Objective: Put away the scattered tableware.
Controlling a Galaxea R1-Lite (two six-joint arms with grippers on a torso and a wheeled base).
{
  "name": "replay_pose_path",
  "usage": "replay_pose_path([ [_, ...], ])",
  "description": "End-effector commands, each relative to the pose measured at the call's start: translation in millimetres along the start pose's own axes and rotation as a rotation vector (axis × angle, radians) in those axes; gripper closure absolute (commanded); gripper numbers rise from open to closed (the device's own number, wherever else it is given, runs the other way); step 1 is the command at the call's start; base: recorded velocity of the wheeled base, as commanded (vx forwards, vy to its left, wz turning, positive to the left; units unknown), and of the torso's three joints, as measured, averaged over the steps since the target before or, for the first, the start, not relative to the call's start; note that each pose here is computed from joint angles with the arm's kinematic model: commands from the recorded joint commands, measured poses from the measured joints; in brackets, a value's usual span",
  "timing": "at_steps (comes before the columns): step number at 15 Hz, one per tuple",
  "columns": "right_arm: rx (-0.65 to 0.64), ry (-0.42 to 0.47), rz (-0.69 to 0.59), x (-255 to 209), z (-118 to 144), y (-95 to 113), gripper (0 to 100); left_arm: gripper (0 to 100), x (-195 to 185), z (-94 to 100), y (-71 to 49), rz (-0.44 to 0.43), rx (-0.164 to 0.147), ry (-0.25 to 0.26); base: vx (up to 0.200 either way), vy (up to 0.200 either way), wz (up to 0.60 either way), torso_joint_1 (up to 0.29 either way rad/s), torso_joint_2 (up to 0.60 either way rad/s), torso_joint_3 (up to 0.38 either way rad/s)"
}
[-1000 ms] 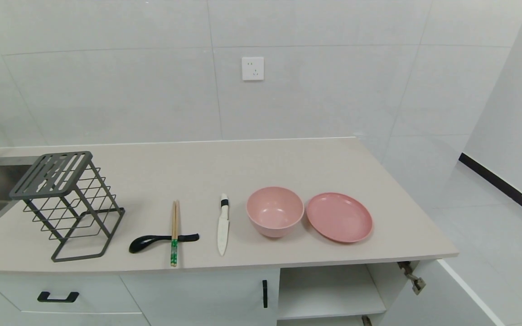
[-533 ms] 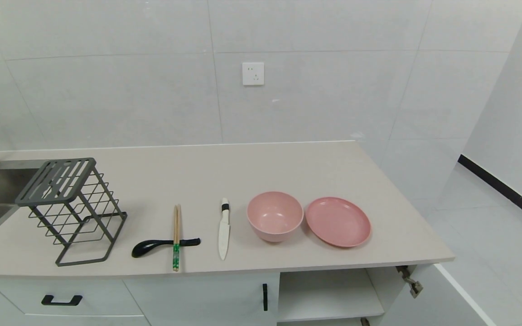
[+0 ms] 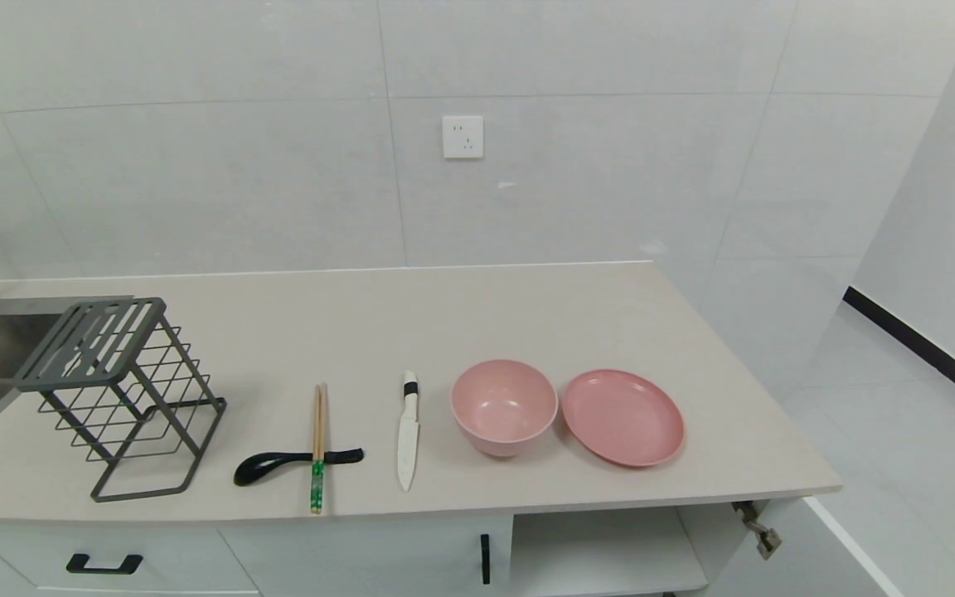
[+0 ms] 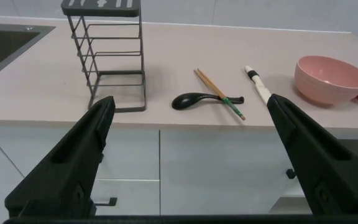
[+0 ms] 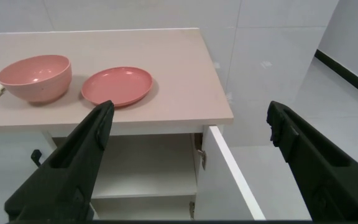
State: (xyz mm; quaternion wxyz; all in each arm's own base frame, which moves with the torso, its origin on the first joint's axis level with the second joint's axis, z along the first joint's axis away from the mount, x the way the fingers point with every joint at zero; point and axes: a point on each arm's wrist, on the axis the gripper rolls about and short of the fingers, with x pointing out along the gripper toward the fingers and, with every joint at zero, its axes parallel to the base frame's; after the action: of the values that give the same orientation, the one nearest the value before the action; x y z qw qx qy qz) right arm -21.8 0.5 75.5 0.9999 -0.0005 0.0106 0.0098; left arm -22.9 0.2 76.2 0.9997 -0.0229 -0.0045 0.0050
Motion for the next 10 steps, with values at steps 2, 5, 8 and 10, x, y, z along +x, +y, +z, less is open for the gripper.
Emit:
replay_pose_path([
  [2, 0.000, 0.002, 0.000, 0.1, 0.0, 0.0, 0, 0, 0.1, 0.1, 0.0, 0.001, 0.000, 0.001, 0.000, 0.000, 0.00, 0.288, -0.02, 0.247],
  [5, 0.000, 0.002, 0.000, 0.1, 0.0, 0.0, 0, 0, 0.1, 0.1, 0.0, 0.001, 0.000, 0.001, 0.000, 0.000, 0.00, 0.313, -0.05, 0.255],
  [8, 0.000, 0.002, 0.000, 0.1, 0.0, 0.0, 0, 0, 0.1, -0.1, 0.0, 0.001, 0.000, 0.003, 0.000, 0.000, 0.00, 0.183, -0.03, 0.133],
  [10, 0.000, 0.002, 0.000, 0.1, 0.0, 0.0, 0, 0, 0.1, -0.1, 0.0, 0.001, 0.004, 0.003, 0.000, 0.000, 0.00, 0.025, -0.01, 0.023],
])
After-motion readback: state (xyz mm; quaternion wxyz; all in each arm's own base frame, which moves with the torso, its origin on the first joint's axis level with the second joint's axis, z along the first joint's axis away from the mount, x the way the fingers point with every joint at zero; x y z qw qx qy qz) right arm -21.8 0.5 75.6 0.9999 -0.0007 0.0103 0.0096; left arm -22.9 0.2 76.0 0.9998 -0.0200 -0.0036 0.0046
